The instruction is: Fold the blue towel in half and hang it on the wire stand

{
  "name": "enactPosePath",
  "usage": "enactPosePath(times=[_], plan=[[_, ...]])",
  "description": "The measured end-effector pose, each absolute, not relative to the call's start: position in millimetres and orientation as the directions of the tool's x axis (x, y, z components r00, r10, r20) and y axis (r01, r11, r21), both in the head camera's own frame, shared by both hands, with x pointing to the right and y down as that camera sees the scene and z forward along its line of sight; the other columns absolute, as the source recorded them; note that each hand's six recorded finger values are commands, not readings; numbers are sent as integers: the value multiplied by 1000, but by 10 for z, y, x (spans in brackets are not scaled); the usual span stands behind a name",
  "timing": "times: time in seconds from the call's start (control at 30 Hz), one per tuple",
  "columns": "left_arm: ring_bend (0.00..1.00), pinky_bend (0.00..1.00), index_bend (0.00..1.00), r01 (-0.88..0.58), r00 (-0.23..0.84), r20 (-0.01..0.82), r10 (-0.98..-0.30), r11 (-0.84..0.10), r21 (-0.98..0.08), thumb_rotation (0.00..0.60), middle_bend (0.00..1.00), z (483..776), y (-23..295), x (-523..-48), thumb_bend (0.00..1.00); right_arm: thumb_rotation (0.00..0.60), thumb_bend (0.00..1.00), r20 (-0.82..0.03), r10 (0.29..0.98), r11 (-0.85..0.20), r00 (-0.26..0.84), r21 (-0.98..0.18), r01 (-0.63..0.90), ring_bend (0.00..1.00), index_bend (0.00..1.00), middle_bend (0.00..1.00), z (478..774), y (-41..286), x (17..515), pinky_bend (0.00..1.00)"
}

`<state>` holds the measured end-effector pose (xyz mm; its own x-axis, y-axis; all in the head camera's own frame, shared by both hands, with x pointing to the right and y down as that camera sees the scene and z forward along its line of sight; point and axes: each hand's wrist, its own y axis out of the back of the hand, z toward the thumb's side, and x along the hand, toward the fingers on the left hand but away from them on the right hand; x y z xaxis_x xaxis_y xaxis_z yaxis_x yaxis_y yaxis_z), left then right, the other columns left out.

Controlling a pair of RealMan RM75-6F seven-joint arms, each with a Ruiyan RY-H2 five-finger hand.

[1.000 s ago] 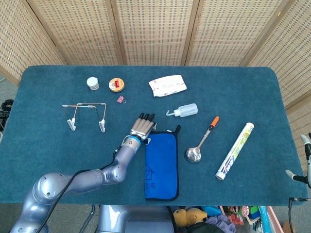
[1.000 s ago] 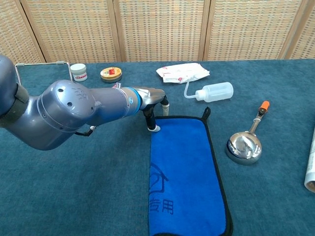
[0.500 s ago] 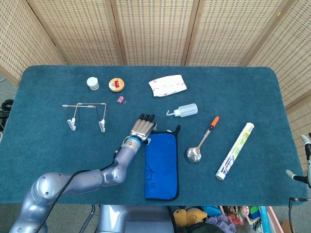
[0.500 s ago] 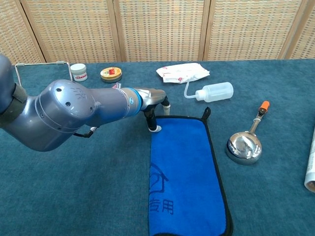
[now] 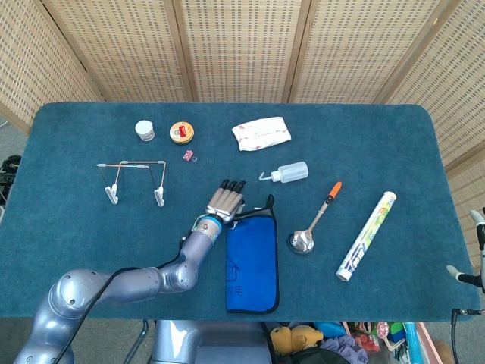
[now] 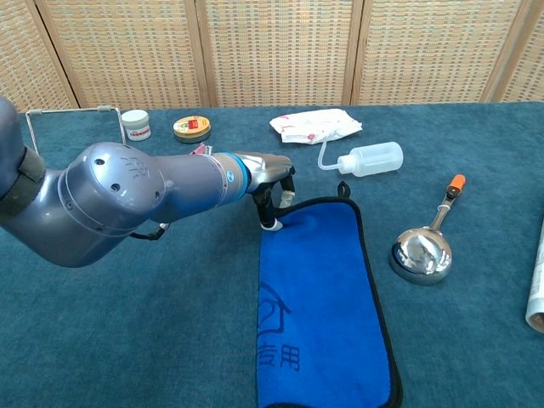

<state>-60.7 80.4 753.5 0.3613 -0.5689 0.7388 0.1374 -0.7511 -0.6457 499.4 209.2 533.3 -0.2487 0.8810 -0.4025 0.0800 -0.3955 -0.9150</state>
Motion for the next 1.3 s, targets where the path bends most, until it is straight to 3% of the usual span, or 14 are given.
enactPosePath(times=[0.13, 0.43, 0.87, 1.3], plan=[[0, 0, 906, 144, 369, 729, -577, -739, -658, 600, 0, 7504, 783, -607, 603, 600, 0, -402, 882, -395, -247, -915, 81, 0, 0, 0, 5330, 2094, 4990, 0], [0, 0, 904, 162, 383, 695, -608, -697, -699, 600, 0, 7373, 642, -662, 701, 600, 0, -403, 882, -395, -244, -915, 81, 0, 0, 0, 5329, 2096, 4980, 0], [0, 0, 905, 107, 384, 632, -673, -647, -755, 600, 0, 7001, 268, -787, 706, 600, 0, -402, 884, -394, -238, -916, 82, 0, 0, 0, 5318, 2102, 4963, 0], [0, 0, 905, 31, 312, 518, -796, -537, -843, 600, 0, 6349, -366, -1227, 702, 600, 0, -400, 889, -392, -223, -916, 83, 0, 0, 0, 5302, 2112, 4927, 0]])
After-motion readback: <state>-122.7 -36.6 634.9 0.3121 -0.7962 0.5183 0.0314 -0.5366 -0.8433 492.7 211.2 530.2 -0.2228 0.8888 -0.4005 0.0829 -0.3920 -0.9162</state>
